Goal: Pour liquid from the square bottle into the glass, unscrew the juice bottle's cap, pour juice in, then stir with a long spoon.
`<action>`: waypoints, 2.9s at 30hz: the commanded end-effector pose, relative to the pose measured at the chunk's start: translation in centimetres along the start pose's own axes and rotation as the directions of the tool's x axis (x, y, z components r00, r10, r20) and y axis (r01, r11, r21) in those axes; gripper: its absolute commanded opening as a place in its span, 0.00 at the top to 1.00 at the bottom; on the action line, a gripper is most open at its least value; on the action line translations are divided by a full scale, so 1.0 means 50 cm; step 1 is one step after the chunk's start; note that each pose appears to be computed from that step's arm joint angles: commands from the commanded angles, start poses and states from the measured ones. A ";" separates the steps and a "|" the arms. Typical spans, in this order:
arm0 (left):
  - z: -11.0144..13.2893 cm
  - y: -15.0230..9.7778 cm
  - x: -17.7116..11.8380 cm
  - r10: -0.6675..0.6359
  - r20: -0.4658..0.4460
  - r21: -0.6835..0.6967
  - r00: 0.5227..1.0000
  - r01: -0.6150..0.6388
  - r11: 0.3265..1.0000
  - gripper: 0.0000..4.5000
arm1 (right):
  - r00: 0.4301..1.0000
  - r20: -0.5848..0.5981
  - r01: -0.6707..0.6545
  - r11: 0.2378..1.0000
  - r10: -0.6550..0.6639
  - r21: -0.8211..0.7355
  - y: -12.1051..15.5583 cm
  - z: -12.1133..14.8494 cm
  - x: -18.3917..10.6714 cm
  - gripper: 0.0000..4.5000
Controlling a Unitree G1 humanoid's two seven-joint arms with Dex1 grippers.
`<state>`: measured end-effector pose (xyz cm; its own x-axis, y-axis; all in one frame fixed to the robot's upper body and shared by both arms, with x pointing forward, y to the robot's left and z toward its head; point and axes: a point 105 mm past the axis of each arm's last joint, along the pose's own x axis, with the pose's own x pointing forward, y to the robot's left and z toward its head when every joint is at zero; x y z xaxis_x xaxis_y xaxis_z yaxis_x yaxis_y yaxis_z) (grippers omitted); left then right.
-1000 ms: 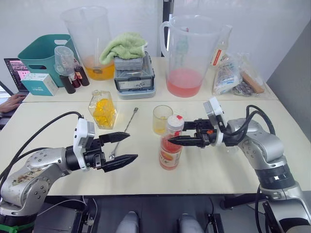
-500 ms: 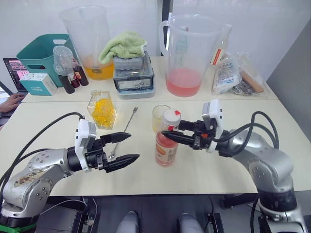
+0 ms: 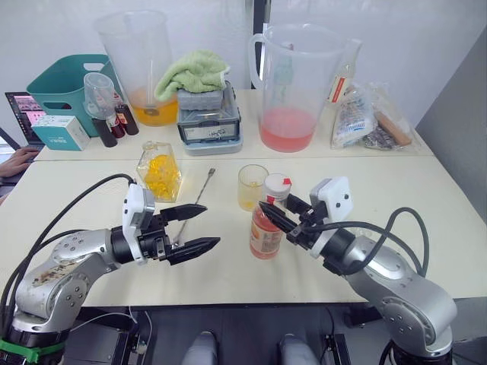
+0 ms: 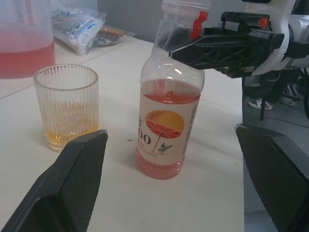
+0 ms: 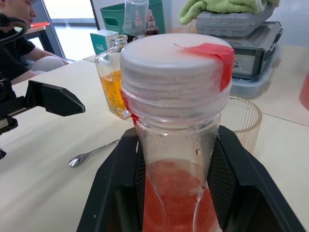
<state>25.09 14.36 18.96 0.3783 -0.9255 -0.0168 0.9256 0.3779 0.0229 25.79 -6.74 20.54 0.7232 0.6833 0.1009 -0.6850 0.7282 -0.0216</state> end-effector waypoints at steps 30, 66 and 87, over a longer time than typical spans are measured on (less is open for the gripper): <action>0.036 0.003 -0.022 0.005 -0.018 0.079 1.000 -0.003 0.997 0.00 | 0.715 -0.130 -0.699 0.705 0.687 -0.115 -0.064 0.026 0.031 0.01; 0.027 -0.004 -0.001 0.007 0.015 0.063 1.000 -0.008 0.998 0.00 | 0.980 0.001 -0.199 0.973 0.201 -0.121 0.009 0.078 0.015 0.65; 0.026 0.002 0.017 -0.025 0.031 0.054 0.999 0.023 0.998 0.00 | 0.960 -0.056 -0.277 0.956 0.273 -0.092 -0.003 0.029 -0.023 0.01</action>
<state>25.66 13.92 19.51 0.3718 -0.9283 -0.0036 0.9276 0.3714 0.0417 25.45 -7.64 20.49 0.5614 0.8275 -0.0109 -0.8232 0.5570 -0.1095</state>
